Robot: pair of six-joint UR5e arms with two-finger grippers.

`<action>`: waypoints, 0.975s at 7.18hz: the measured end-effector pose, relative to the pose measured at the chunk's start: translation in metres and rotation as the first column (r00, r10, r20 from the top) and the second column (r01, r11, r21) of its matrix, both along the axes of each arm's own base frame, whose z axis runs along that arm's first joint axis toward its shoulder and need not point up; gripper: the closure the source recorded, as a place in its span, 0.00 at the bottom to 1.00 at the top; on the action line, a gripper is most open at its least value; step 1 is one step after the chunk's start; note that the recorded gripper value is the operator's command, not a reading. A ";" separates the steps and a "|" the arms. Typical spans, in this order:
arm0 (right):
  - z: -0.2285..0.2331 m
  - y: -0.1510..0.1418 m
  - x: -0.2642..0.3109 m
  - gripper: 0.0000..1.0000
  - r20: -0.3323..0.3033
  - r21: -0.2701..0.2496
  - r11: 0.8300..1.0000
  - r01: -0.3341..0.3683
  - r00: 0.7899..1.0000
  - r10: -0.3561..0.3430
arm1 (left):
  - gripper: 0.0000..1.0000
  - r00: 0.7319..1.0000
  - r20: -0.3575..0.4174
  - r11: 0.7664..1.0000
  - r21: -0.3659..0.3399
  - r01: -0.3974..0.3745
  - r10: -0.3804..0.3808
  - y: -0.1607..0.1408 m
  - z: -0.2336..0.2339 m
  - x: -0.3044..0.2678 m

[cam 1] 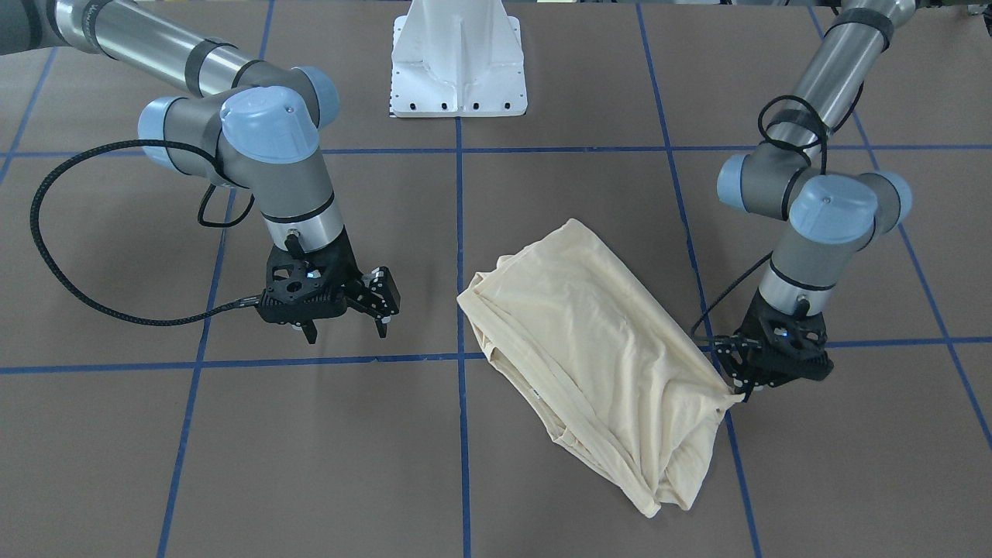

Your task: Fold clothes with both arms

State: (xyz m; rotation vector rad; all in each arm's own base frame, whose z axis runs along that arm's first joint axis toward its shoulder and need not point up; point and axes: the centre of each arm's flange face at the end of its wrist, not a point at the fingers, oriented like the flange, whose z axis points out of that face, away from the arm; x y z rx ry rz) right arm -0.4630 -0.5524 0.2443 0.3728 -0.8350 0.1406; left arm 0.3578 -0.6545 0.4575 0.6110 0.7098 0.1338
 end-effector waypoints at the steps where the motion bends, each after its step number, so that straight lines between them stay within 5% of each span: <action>1: -0.001 0.000 -0.001 0.00 0.001 0.001 1.000 0.001 1.000 -0.001 | 0.01 1.000 0.013 1.000 0.017 0.013 -0.013 -0.030 0.003 -0.005; 3: -0.006 0.002 -0.005 0.00 0.009 -0.003 1.000 -0.001 1.000 0.001 | 0.00 0.999 0.029 0.996 0.085 0.017 -0.019 -0.057 0.006 -0.040; 5: -0.032 0.006 -0.033 0.00 0.050 -0.050 0.998 -0.039 0.998 0.042 | 0.00 0.998 0.009 0.992 0.118 -0.055 0.054 -0.062 0.020 -0.103; 7: -0.089 0.008 -0.101 0.21 0.083 -0.108 0.987 -0.116 0.989 0.125 | 0.00 0.994 -0.017 0.984 0.141 -0.105 0.109 -0.038 0.030 -0.136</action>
